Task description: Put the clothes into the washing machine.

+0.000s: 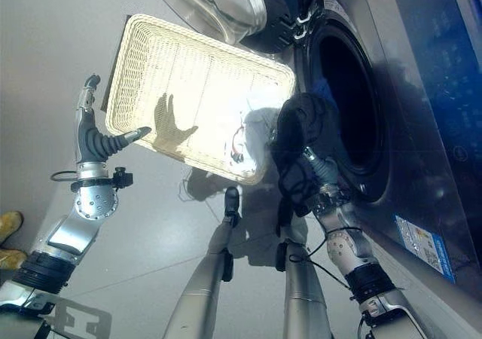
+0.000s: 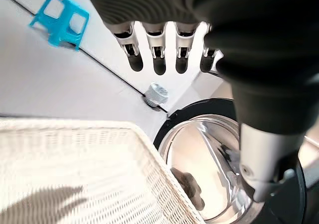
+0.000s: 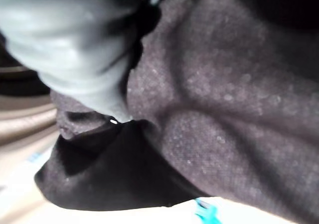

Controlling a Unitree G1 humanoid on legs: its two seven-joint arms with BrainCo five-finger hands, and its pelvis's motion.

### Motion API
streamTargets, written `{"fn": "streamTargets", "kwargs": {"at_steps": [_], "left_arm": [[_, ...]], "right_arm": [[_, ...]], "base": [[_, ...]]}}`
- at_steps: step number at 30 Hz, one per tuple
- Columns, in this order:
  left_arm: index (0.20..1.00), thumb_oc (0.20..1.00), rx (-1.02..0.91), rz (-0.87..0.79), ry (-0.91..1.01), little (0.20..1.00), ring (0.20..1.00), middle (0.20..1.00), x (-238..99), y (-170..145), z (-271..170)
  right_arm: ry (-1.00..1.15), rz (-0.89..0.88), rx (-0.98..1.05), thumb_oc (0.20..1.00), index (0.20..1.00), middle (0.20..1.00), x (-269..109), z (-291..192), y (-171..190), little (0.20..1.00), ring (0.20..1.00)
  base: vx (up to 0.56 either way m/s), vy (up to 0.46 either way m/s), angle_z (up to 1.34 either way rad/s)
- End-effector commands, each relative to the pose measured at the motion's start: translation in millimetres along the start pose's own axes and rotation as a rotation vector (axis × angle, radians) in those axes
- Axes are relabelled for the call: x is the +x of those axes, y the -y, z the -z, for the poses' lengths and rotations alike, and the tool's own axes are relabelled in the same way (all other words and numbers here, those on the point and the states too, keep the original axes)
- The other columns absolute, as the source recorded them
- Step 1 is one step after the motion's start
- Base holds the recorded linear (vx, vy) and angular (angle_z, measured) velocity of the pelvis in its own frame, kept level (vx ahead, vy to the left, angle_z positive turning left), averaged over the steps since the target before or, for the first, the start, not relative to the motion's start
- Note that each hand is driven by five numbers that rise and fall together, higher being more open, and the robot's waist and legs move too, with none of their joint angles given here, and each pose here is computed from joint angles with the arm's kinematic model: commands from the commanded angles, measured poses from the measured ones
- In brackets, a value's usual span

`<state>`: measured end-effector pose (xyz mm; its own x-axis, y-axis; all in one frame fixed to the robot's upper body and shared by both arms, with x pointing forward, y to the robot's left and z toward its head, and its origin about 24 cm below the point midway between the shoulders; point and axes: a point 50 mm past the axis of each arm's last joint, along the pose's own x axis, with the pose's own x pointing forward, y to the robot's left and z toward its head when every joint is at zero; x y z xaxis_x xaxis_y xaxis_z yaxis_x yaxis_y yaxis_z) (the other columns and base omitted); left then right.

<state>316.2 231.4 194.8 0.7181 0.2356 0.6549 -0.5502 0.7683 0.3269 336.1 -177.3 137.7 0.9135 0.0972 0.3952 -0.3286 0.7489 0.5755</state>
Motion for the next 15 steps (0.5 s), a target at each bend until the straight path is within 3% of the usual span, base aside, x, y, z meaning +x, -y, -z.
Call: {"fn": "streamTargets", "kwargs": {"at_steps": [1, 2, 3, 5, 10, 12, 14, 15], "left_arm": [[1.000, 1.000, -0.111, -0.045, -0.022, 1.000, 1.000, 1.000, 5.3, 0.4, -2.0], [1.000, 1.000, -0.117, -0.042, -0.060, 1.000, 1.000, 1.000, 7.1, 4.6, 2.2], [1.000, 1.000, -0.119, -0.041, -0.063, 1.000, 1.000, 1.000, 7.6, 5.0, 2.7], [1.000, 1.000, -0.116, -0.033, -0.117, 1.000, 1.000, 1.000, 11.7, 8.0, 12.1], [1.000, 1.000, -0.091, 0.012, -0.163, 1.000, 1.000, 1.000, 10.6, 8.6, 25.6], [1.000, 1.000, -0.089, 0.043, -0.175, 1.000, 1.000, 1.000, 4.4, 6.3, 31.5], [1.000, 1.000, -0.089, 0.090, -0.203, 1.000, 1.000, 1.000, -11.3, 2.5, 42.5], [1.000, 1.000, -0.086, 0.097, -0.207, 1.000, 1.000, 1.000, -14.3, 2.3, 44.0]], "right_arm": [[0.158, -0.076, 0.163, 0.200, 0.200, 0.200, 9.4, -24.8, -10.8, 0.200, 0.200], [0.206, -0.039, 0.303, 0.200, 0.200, 0.200, 19.8, -30.6, -9.7, 0.200, 0.200], [0.210, -0.038, 0.312, 0.200, 0.200, 0.200, 21.7, -32.1, -9.5, 0.200, 0.200], [0.347, 0.108, 0.526, 0.200, 0.200, 0.200, 40.7, -56.2, 3.9, 0.200, 0.200], [0.689, 0.404, 0.543, 0.200, 0.200, 0.200, 51.6, -132.4, 34.8, 0.200, 0.200], [0.846, 0.519, 0.560, 0.200, 0.200, 0.200, 43.3, -165.7, 47.8, 0.200, 0.200], [1.159, 0.758, 0.626, 0.200, 0.200, 0.200, 9.2, -211.3, 69.7, 0.200, 0.200], [1.209, 0.797, 0.645, 0.200, 0.200, 0.200, 2.3, -215.7, 72.6, 0.200, 0.200]], "base": [[0.05, -0.042, 0.00], [0.04, -0.035, 0.00], [0.06, -0.050, 0.00], [0.05, -0.044, 0.00], [0.06, -0.062, 0.05], [0.06, -0.068, 0.10], [0.08, -0.109, 0.06], [0.06, -0.079, 0.07]]}}
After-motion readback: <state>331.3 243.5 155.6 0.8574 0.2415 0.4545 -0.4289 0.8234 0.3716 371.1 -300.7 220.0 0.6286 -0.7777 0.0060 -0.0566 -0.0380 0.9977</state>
